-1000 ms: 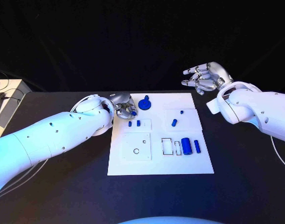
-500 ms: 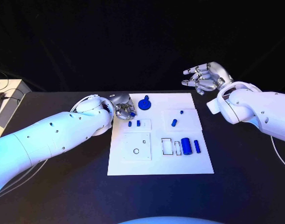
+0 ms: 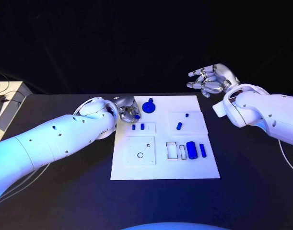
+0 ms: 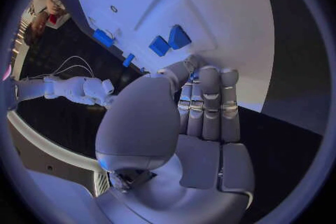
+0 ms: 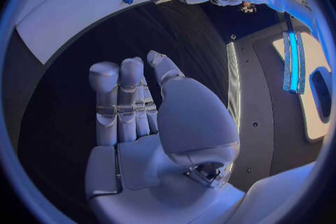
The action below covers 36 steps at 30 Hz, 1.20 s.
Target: Assemble the parts on the task board
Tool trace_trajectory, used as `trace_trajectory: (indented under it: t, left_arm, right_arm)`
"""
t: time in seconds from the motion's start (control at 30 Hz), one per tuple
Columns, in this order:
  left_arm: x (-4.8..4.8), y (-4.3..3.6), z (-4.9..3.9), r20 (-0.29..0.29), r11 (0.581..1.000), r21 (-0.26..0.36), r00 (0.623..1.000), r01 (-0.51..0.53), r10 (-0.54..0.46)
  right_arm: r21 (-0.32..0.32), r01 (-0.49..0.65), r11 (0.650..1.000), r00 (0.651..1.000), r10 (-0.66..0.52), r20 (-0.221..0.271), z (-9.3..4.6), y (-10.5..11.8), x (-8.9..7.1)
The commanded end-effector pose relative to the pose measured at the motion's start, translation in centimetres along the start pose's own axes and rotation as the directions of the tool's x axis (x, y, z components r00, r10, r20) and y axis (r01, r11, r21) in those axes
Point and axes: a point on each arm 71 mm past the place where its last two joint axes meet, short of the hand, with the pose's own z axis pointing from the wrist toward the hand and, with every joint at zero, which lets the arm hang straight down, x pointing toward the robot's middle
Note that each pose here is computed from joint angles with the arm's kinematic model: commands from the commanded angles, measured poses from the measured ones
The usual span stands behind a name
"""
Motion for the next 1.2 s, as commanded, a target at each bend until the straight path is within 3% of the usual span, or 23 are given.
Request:
trace_trajectory:
  t: [0.03, 0.53, 1.2]
  left_arm:
    - [0.05, -0.33, 0.10, 0.000, 1.000, 0.007, 1.000, 0.000, 0.000]
    - [0.20, -0.65, 0.17, -0.015, 1.000, 0.013, 1.000, 0.006, -0.006]
    - [0.06, -0.23, 0.10, -0.004, 1.000, -0.005, 1.000, 0.008, -0.008]
  right_arm:
    - [-0.015, 0.002, 1.000, 1.000, -0.002, -0.007, 0.01, 0.13, 0.08]
    - [-0.015, 0.002, 1.000, 1.000, -0.002, -0.008, 0.01, 0.13, 0.09]
    - [-0.015, 0.002, 1.000, 1.000, -0.002, -0.009, 0.00, 0.13, 0.09]
